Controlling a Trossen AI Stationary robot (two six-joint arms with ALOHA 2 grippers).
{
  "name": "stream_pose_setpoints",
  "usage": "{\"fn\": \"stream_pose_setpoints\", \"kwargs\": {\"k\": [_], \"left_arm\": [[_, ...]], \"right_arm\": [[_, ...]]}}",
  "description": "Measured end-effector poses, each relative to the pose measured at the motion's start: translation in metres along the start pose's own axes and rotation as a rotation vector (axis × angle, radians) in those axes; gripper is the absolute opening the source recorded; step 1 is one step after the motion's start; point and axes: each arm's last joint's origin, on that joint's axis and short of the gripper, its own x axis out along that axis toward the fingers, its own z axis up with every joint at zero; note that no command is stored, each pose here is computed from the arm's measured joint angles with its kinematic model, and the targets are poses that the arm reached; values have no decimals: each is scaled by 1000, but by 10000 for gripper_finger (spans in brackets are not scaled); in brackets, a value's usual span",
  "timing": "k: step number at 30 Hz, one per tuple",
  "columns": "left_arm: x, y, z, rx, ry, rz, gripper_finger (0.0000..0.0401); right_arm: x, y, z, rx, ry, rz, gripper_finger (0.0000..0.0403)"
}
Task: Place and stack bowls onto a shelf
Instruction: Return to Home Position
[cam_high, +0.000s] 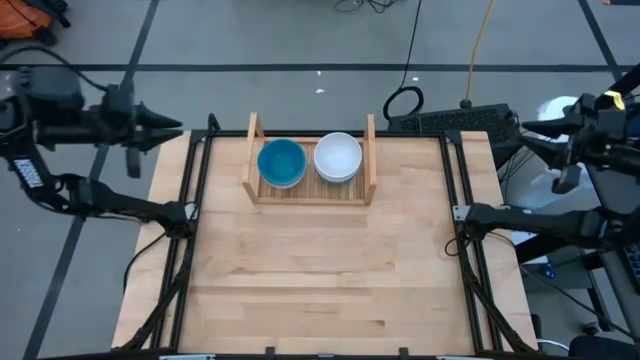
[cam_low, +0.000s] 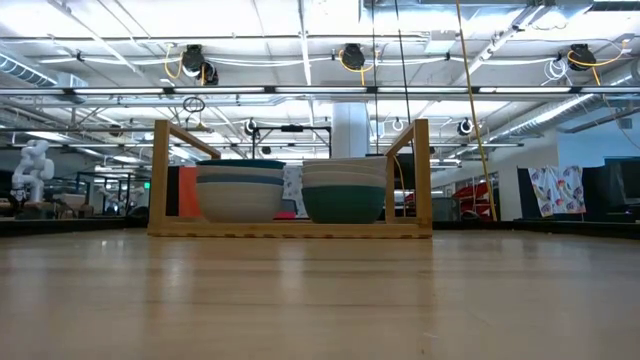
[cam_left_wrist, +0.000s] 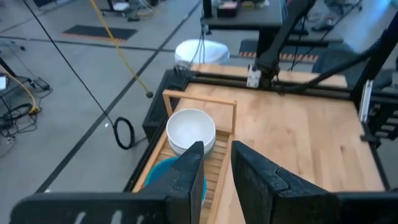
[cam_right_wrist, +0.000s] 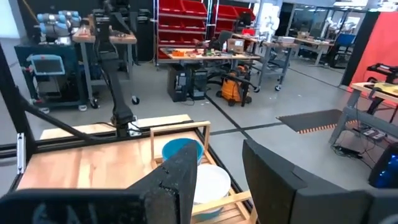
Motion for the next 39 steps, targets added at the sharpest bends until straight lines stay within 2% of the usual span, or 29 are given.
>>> {"fn": "stream_pose_setpoints", "kwargs": {"k": [9,16,25,32,39], "left_arm": [[-36,-5,-15,-27,-87,0,88],[-36,-6,-28,-47,-52,-3,88],[-22,-8,-54,-67,30,-9,88],[-28,-11,-83,-99,-25,-6,88],[-40,-15,-111,-136,-113,-4,88]], "right_arm": [[-11,3,-29,34,-26,-63,123],[4,4,-56,70,-48,-54,123],[31,2,-83,96,-50,-46,123],[38,3,-104,120,-54,-43,123],[25,7,-117,142,-168,-20,123]]}}
